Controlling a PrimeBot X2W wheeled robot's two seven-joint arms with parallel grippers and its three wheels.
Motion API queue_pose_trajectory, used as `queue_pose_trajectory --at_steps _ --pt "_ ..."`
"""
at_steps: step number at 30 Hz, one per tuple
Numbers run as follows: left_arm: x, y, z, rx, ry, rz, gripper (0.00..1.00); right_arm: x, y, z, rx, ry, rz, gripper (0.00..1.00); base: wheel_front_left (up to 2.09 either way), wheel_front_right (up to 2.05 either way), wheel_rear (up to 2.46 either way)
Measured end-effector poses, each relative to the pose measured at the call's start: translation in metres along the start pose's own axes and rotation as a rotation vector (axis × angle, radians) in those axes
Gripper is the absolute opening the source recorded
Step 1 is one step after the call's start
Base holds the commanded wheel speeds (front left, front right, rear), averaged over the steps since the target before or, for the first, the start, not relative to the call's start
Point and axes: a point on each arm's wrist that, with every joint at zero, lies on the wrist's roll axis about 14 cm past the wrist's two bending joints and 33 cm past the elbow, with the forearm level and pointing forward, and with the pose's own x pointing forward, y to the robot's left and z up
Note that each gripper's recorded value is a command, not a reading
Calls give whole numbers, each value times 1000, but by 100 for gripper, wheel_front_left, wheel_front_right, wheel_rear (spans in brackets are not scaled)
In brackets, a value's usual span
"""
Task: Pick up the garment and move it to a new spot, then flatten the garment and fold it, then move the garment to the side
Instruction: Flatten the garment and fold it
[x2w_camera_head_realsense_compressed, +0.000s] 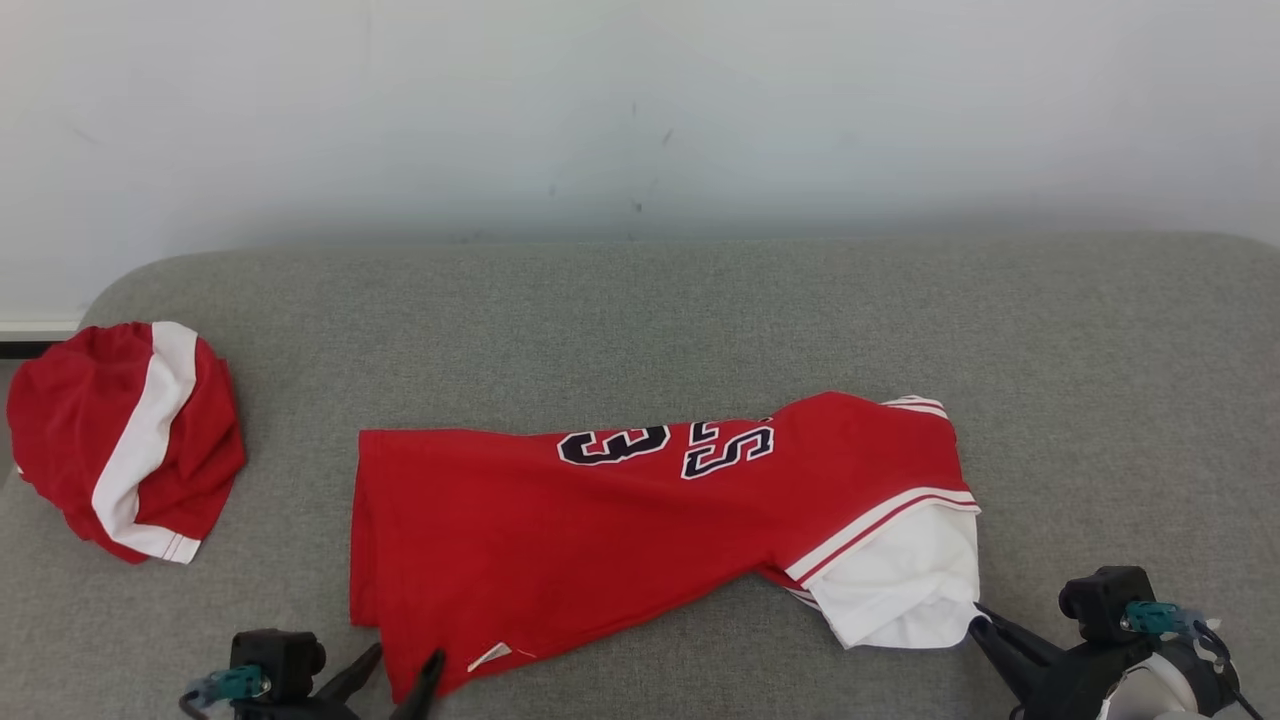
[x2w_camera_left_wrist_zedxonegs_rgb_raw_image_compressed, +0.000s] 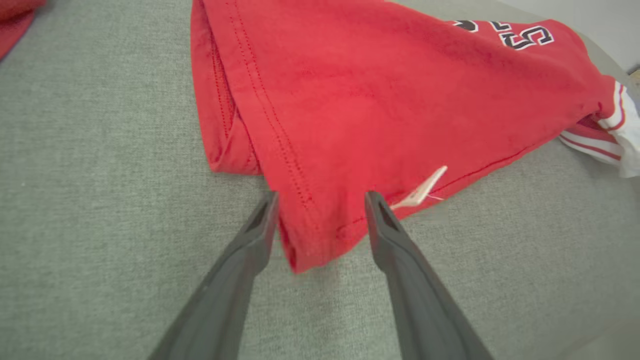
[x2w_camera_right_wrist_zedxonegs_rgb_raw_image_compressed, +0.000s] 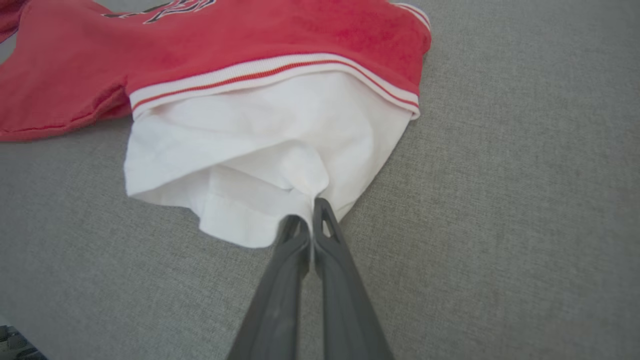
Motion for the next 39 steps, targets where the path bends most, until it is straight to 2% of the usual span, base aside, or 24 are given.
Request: queue_pose_trajectory --at_steps 7,16,32,34,35,36,37,38,39 --pt "-6 0 10 1 -20 -3 100 2 4 3 -9 3 13 0 0 0 0" --pt "-12 -8 -18 -31 92 -19 100 2 6 3 -10 7 20 0 0 0 0" --pt "-6 -2 -18 -32 124 -5 99 1 2 4 -6 10 5 0 0 0 0" --pt "-4 1 -14 -28 118 3 89 2 1 4 -7 10 5 0 0 0 0" --pt "-3 2 -12 -28 113 5 78 2 1 4 -7 13 5 0 0 0 0" --pt "-3 2 -12 -30 112 6 47 2 1 4 -7 14 5 0 0 0 0" --pt "-3 2 -13 -30 118 7 35 2 1 4 -7 15 5 0 0 0 0" --pt "-2 2 -14 -31 122 8 10 2 1 4 -7 14 4 0 0 0 0" --pt "-2 1 -15 -32 123 7 0 2 1 4 -7 14 2 0 0 0 0"
